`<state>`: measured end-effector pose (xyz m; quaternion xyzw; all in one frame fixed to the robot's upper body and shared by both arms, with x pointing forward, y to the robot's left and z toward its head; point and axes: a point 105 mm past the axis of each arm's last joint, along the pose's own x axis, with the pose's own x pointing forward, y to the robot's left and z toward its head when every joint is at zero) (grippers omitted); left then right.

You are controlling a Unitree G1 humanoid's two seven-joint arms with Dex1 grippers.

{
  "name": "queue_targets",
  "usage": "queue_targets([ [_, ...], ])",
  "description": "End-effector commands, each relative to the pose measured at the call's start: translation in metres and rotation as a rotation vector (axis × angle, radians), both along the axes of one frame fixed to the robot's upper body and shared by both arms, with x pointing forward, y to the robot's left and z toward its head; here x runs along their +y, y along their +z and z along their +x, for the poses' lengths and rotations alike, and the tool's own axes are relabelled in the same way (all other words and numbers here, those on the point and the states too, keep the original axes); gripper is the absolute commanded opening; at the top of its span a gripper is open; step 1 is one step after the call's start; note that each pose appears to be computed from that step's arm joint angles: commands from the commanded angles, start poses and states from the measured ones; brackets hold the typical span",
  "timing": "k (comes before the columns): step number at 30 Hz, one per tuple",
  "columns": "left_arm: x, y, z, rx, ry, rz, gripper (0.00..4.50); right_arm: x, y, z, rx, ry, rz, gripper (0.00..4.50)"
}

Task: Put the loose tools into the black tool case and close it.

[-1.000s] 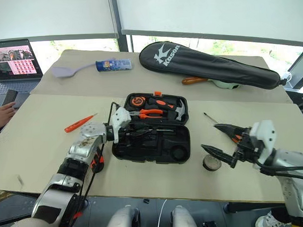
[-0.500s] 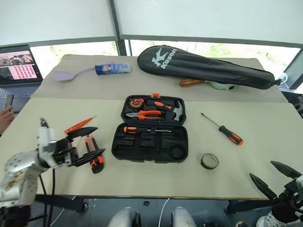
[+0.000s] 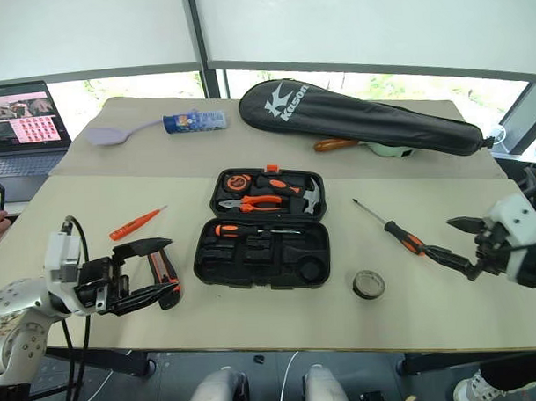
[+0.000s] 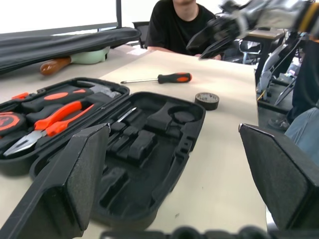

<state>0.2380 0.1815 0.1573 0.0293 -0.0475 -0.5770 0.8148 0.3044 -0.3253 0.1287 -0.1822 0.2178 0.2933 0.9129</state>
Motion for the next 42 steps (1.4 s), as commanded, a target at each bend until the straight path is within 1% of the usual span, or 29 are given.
queue_targets([
  [1,-0.012,0.007,-0.001,-0.047,-0.032,0.002,4.45,-0.005,-0.007,0.015,0.077,-0.009,-0.065,4.50],
  [5,-0.016,0.005,-0.002,-0.035,-0.043,0.002,4.45,-0.001,-0.015,0.036,0.133,-0.005,-0.124,4.50],
  [7,-0.016,0.004,-0.003,-0.031,-0.044,0.003,4.45,0.001,-0.014,0.043,0.124,-0.001,-0.128,4.50],
  [8,-0.015,0.003,-0.003,-0.029,-0.043,0.003,4.50,0.004,-0.013,0.047,0.111,0.006,-0.122,4.00],
  [9,-0.014,0.002,-0.003,-0.027,-0.041,0.003,4.50,0.006,-0.014,0.049,0.113,0.016,-0.110,3.86],
  [10,-0.013,0.001,-0.004,-0.026,-0.040,0.002,4.50,0.008,-0.014,0.049,0.119,0.030,-0.100,3.46],
  [11,-0.011,0.001,-0.004,-0.024,-0.038,0.002,4.50,0.009,-0.015,0.050,0.122,0.035,-0.096,3.22],
  [12,-0.010,0.001,-0.004,-0.023,-0.036,0.002,4.50,0.008,-0.016,0.050,0.124,0.033,-0.095,2.76],
  [13,-0.009,0.000,-0.004,-0.021,-0.035,0.003,4.50,0.007,-0.017,0.050,0.126,0.033,-0.097,2.47],
  [16,-0.005,-0.002,-0.005,-0.018,-0.030,0.004,4.50,0.003,-0.014,0.050,0.108,0.032,-0.091,1.39],
  [18,-0.002,-0.002,-0.006,-0.021,-0.019,-0.003,4.50,0.000,-0.001,0.052,0.033,0.035,-0.084,0.98],
  [19,-0.001,-0.002,-0.005,-0.022,-0.007,-0.013,4.50,0.000,0.009,0.053,-0.024,0.056,-0.089,0.99],
  [21,0.004,-0.002,-0.005,-0.022,0.015,-0.022,4.50,0.015,0.032,0.050,-0.142,0.202,-0.107,0.99],
  [22,0.007,-0.003,-0.005,-0.019,0.033,-0.024,4.50,0.032,0.044,0.048,-0.187,0.303,-0.089,0.99],
  [24,0.012,-0.004,-0.006,-0.015,0.054,-0.024,4.50,0.054,0.057,0.043,-0.220,0.423,-0.053,0.99],
  [25,0.014,-0.005,-0.006,-0.014,0.062,-0.021,4.50,0.066,0.061,0.041,-0.222,0.475,-0.036,0.99],
  [26,0.018,-0.007,-0.006,-0.008,0.079,-0.016,4.50,0.085,0.063,0.040,-0.198,0.538,-0.035,0.99],
  [28,0.027,-0.014,-0.007,0.010,0.122,-0.007,4.50,0.136,0.061,0.038,-0.134,0.676,-0.052,0.99],
  [29,0.030,-0.016,-0.008,0.015,0.140,-0.005,4.50,0.157,0.059,0.038,-0.107,0.713,-0.067,0.99],
  [30,0.031,-0.018,-0.009,0.017,0.150,-0.005,4.50,0.169,0.056,0.038,-0.087,0.723,-0.073,0.99],
  [32,0.032,-0.019,-0.010,0.019,0.158,-0.005,4.50,0.179,0.053,0.039,-0.060,0.716,-0.079,0.99],
  [36,0.029,-0.022,-0.014,0.020,0.171,-0.005,4.50,0.207,0.032,0.042,-0.017,0.764,-0.198,0.99],
  [39,0.026,-0.022,-0.016,0.017,0.175,-0.005,4.50,0.212,0.022,0.052,-0.007,0.738,-0.261,0.99],
  [42,0.024,-0.023,-0.016,0.015,0.180,-0.006,4.50,0.212,0.018,0.055,0.005,0.734,-0.296,0.99],
])
